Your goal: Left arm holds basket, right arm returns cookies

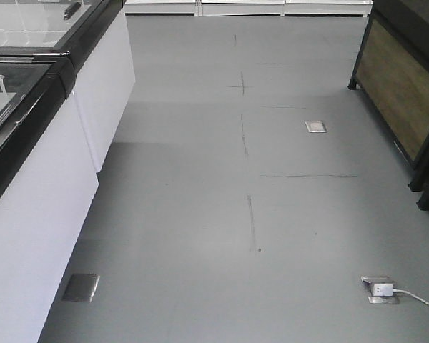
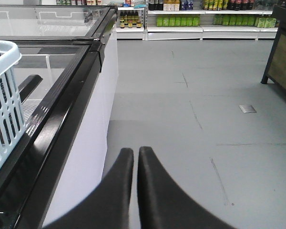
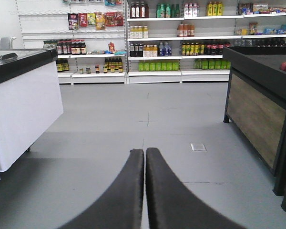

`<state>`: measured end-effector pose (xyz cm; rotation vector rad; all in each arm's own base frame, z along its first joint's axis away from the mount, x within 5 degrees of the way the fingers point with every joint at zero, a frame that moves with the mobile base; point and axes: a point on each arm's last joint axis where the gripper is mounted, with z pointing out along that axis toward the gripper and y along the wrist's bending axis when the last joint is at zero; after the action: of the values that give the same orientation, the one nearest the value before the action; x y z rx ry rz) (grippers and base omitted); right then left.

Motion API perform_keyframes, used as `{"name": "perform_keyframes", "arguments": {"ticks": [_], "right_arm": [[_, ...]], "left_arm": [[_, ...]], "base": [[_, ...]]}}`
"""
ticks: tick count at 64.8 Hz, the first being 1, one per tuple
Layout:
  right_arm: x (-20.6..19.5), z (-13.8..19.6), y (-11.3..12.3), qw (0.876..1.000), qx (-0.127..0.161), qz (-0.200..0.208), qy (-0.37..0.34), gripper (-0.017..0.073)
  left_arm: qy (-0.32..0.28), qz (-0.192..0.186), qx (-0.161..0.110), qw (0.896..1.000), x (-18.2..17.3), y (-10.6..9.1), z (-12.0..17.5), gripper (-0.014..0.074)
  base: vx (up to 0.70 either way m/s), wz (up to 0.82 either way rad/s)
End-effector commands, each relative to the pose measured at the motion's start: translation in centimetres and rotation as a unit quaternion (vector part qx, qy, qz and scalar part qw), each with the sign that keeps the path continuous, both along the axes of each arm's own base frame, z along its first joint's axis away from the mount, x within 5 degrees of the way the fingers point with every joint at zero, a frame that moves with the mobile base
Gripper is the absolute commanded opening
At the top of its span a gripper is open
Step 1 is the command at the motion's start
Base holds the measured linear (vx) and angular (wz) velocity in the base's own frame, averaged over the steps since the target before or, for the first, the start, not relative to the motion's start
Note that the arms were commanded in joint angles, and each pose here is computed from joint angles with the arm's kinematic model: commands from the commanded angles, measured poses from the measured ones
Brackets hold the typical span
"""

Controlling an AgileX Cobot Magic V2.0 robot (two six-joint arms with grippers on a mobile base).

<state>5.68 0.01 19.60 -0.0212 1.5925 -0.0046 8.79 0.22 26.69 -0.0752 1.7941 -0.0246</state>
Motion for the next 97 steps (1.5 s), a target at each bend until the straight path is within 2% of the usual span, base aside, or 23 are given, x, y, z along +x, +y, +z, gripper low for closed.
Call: {"name": "perform_keyframes", "arguments": {"ticks": [1, 25, 31, 40, 44, 52, 56, 58, 63, 74, 87, 93, 97], "right_arm": [[-0.1, 0.6, 0.1, 0.999, -0.002, 0.005, -0.041, -0.0008], [-0.1, 0.6, 0.1, 0.999, -0.002, 0.005, -0.041, -0.0008], [-0.1, 0.6, 0.1, 0.999, -0.002, 0.005, -0.041, -0.0008], [-0.1, 0.6, 0.1, 0.999, -0.002, 0.005, -0.041, -0.0008], [-0.1, 0.6, 0.1, 0.999, -0.002, 0.005, -0.041, -0.0008], [-0.1, 0.6, 0.1, 0.999, -0.002, 0.005, -0.041, -0.0008], [-0.1, 0.6, 0.1, 0.999, -0.002, 0.005, -0.041, -0.0008], [-0.1, 0.6, 0.1, 0.999, -0.002, 0.005, -0.041, -0.0008], [-0.1, 0.6, 0.1, 0.999, -0.002, 0.005, -0.041, -0.0008], [-0.1, 0.6, 0.1, 0.999, -0.002, 0.005, -0.041, -0.0008], [-0.1, 0.6, 0.1, 0.999, -0.002, 0.005, -0.041, -0.0008], [-0.1, 0.6, 0.1, 0.999, -0.002, 0.005, -0.041, -0.0008], [-0.1, 0.6, 0.1, 0.999, -0.002, 0.005, -0.041, -0.0008]], "left_arm": [[-0.042, -0.002, -0.002, 0.999, 0.3, 0.0, 1.6, 0.0073], [-0.041, -0.001, -0.002, 0.999, 0.3, 0.0, 1.5, 0.0388], [-0.049, -0.002, -0.001, 0.999, 0.3, 0.0, 1.7, 0.043], [-0.067, -0.003, -0.009, 0.998, 0.4, -0.1, 2.0, 0.0433], [-0.069, 0.0, -0.029, 0.997, 0.4, -0.1, 2.0, 0.0433], [-0.069, 0.015, -0.129, 0.989, 0.3, -0.1, 2.2, 0.0433], [-0.068, 0.02, -0.158, 0.985, 0.2, -0.1, 2.9, 0.0433], [-0.062, 0.023, -0.164, 0.984, 0.3, -0.1, 3.3, 0.0433], [-0.041, 0.028, -0.16, 0.986, 0.6, 0.0, 4.6, 0.0433], [0.065, 0.052, -0.158, 0.984, 3.1, 0.1, 6.6, 0.0433], [0.193, 0.08, -0.17, 0.963, 7.5, 0.1, 7.5, 0.0433], [0.22, 0.076, -0.196, 0.953, 9.2, -0.3, 8.4, 0.0433], [0.227, 0.062, -0.224, 0.946, 10.1, -0.7, 9.2, 0.0433]], "base": [[0.0, 0.0], [0.0, 0.0], [0.0, 0.0], [0.0, 0.0], [0.0, 0.0], [0.0, 0.0], [0.0, 0.0], [0.0, 0.0], [0.0, 0.0], [0.0, 0.0], [0.0, 0.0], [0.0, 0.0], [0.0, 0.0]]}}
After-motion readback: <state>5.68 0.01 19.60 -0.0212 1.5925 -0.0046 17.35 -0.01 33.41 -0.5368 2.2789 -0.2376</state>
